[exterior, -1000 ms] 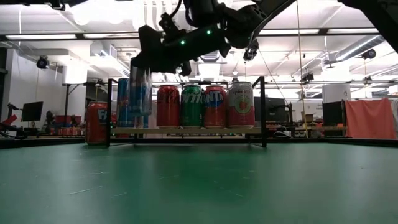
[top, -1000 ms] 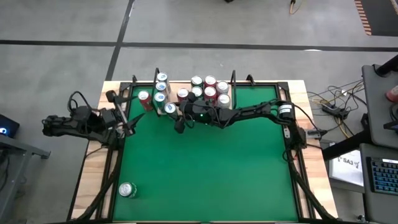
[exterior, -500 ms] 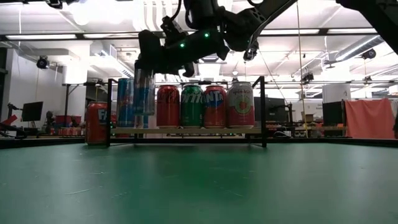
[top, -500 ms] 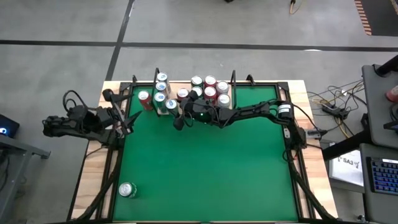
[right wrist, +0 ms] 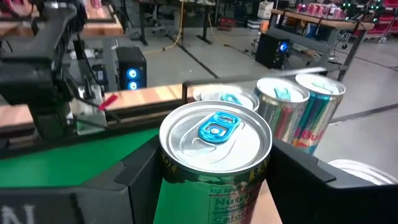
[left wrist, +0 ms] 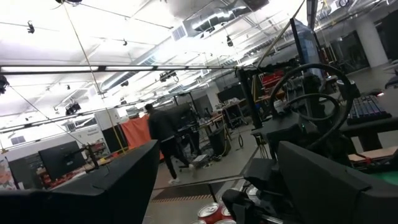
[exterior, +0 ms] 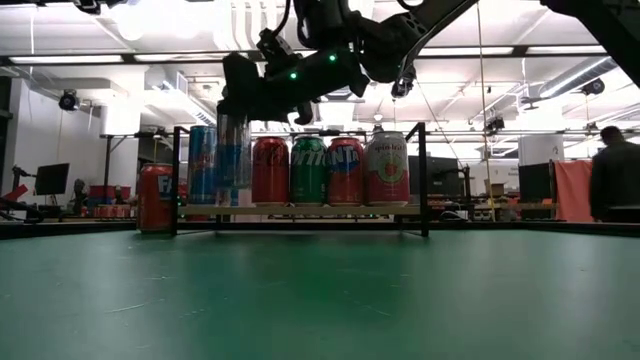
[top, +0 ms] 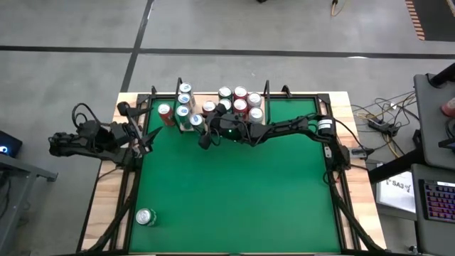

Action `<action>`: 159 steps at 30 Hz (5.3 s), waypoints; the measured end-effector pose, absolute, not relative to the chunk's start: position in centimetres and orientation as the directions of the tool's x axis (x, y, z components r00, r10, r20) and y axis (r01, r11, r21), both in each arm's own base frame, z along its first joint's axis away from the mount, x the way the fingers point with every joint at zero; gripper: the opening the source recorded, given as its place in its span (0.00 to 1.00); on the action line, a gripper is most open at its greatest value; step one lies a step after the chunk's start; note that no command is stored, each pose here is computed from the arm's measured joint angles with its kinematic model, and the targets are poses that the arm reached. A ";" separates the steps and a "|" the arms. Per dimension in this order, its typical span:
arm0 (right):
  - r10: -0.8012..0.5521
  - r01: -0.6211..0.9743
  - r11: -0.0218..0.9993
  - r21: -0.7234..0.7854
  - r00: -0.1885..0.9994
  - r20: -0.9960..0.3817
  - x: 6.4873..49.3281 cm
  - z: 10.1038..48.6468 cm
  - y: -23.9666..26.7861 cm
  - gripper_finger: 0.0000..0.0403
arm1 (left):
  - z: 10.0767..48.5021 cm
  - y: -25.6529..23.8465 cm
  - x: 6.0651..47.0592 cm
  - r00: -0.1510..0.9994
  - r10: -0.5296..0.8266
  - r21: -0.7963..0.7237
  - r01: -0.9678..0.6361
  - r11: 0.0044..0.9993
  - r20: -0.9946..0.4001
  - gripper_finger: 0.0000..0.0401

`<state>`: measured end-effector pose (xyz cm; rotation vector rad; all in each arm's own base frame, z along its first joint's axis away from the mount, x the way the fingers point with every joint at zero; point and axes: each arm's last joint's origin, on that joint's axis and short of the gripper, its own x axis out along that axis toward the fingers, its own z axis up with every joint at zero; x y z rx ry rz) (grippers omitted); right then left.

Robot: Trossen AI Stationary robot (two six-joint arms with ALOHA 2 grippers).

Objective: Pick and place cans onto a shelf
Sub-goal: Put the blue silver soda can on the shelf

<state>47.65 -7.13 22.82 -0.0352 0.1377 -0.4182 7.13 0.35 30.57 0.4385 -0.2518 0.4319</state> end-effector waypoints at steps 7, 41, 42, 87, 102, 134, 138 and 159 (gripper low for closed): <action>-0.422 0.421 0.906 -0.045 0.895 -0.141 47.6 22.6 -7.2 0.56 | 30.6 0.4 7.1 0.880 0.348 0.357 -0.455 0.816 0.325 0.77; -0.428 0.428 0.903 -0.028 0.897 -0.108 47.5 22.8 -7.5 0.56 | 30.7 0.4 7.1 0.876 0.347 0.351 -0.459 0.816 0.336 0.77; -0.429 0.428 0.903 -0.032 0.897 -0.108 47.5 22.8 -7.5 0.56 | 30.7 0.4 7.1 0.876 0.347 0.351 -0.458 0.817 0.336 0.77; -0.444 0.449 0.893 0.006 0.885 -0.143 47.3 22.2 -8.2 0.60 | 30.7 0.4 7.1 0.875 0.348 0.351 -0.459 0.816 0.337 0.77; -0.403 0.406 0.914 0.014 0.910 -0.097 47.5 22.7 -7.5 0.60 | 30.9 0.4 7.0 0.868 0.349 0.356 -0.470 0.807 0.355 0.77; -0.446 0.445 0.894 -0.040 0.880 -0.163 47.1 21.7 -8.0 0.61 | 28.8 0.0 8.4 0.913 0.289 0.306 -0.373 0.876 0.286 0.77; -0.445 0.444 0.895 -0.046 0.880 -0.163 47.1 21.7 -8.0 0.61 | 25.3 -0.3 10.2 0.945 0.286 0.210 -0.315 0.925 0.160 0.77; -0.453 0.453 0.891 -0.036 0.880 -0.142 47.1 21.9 -8.4 0.61 | 16.6 -0.7 16.0 0.899 0.417 0.044 -0.415 0.909 -0.131 0.77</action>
